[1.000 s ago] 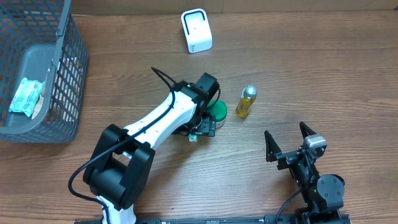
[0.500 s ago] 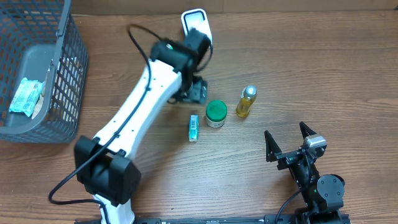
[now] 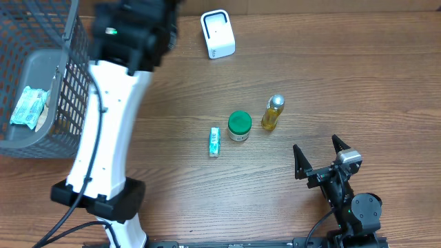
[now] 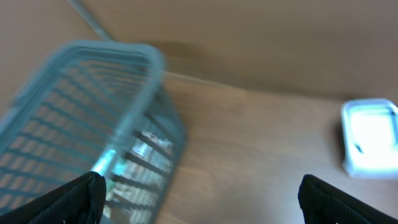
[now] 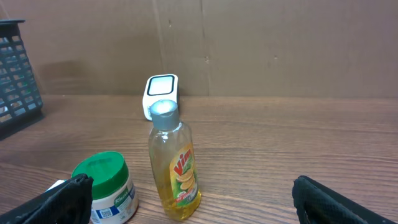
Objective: Scan the item barcode
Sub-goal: 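Withdraw the left gripper back into the grey basket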
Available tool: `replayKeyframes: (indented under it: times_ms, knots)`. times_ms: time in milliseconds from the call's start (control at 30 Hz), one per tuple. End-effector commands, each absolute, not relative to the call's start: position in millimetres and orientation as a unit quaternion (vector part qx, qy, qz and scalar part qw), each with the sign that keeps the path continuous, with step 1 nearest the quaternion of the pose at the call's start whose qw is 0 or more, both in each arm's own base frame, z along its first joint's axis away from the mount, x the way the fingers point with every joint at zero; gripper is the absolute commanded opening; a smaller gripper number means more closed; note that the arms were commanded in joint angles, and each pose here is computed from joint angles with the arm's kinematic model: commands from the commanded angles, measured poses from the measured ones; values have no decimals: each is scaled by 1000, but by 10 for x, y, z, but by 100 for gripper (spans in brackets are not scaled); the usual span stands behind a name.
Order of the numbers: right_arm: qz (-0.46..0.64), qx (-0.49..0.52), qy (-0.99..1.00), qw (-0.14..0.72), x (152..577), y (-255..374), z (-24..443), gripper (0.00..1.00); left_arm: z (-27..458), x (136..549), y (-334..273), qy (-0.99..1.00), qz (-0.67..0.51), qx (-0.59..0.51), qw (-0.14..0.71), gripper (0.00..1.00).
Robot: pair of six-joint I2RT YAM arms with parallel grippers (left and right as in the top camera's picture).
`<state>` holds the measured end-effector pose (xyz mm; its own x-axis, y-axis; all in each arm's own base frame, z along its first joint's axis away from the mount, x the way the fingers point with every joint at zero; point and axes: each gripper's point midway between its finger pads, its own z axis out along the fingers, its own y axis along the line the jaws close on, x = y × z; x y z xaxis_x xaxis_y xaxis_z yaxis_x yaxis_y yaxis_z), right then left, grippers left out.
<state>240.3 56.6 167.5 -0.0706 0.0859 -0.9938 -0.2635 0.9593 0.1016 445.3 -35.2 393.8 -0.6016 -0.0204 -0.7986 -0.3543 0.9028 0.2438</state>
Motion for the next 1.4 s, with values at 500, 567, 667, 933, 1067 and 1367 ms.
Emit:
replayKeyframes:
  times_ms: [500,567,667,933,1067,1367]
  knots:
    - [127,-58,720,680,2409,553,1669,100,3729,4313,1927,858,84,-314,399,100]
    - [127,-58,720,680,2409,553,1669,100,3585,4302,2060,863,60,-325,383,100]
    - [127,-58,720,680,2409,553,1669,100,3158,4246,2315,874,38,-357,327,100]
    - [127,-58,720,680,2409,553,1669,100,2121,4115,2474,871,11,-460,170,100]
    - [127,-58,720,680,2409,553,1669,100,1715,4085,2460,866,8,-488,109,100]
    - [127,-58,720,680,2409,553,1669,100,1214,4089,2462,851,5,-522,50,100]
